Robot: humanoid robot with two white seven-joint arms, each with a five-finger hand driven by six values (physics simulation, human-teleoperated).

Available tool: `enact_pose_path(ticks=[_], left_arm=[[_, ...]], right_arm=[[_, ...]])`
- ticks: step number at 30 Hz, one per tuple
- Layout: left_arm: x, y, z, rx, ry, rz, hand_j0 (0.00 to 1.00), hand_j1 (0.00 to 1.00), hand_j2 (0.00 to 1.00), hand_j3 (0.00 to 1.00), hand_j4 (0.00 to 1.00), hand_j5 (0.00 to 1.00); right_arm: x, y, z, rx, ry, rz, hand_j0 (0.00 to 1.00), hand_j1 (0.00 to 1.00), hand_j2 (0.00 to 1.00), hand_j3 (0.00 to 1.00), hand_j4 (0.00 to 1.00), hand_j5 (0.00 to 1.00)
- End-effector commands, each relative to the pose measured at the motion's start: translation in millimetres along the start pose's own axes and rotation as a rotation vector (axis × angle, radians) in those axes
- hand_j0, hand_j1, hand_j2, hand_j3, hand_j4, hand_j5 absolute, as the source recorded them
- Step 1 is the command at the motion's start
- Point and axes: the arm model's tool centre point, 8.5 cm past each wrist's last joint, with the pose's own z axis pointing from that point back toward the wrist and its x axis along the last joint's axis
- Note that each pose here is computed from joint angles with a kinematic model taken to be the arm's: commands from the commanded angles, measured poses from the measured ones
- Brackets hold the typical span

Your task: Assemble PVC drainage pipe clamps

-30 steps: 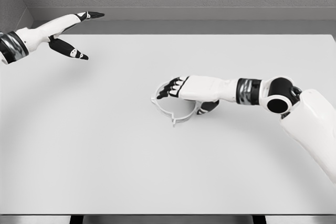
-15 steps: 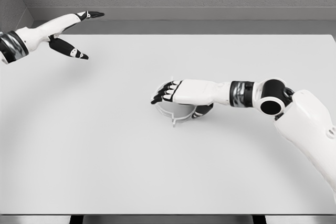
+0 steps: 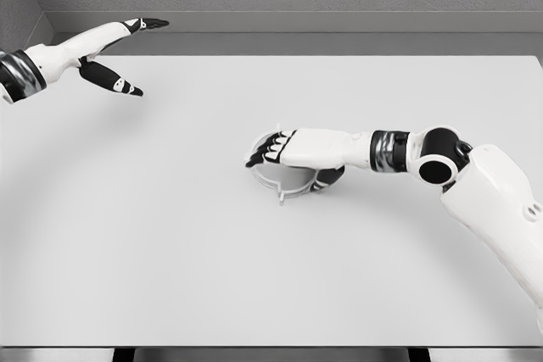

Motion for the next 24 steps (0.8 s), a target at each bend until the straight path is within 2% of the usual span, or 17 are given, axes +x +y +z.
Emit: enact_pose_path(ticks=[1, 24], left_arm=[[0.0, 1.1, 0.5, 0.007, -0.001, 0.006, 1.0, 1.0, 1.0, 1.0, 1.0, 1.0], [0.9, 1.4, 0.2, 0.007, -0.004, 0.005, 1.0, 1.0, 1.0, 1.0, 1.0, 1.0]], right_arm=[[-2.7, 2.3, -1.6, -0.002, 0.004, -0.019, 1.0, 1.0, 1.0, 1.0, 1.0, 1.0], [-11.4, -4.6, -7.9, -0.01, 0.018, -0.037, 1.0, 1.0, 1.0, 1.0, 1.0, 1.0]])
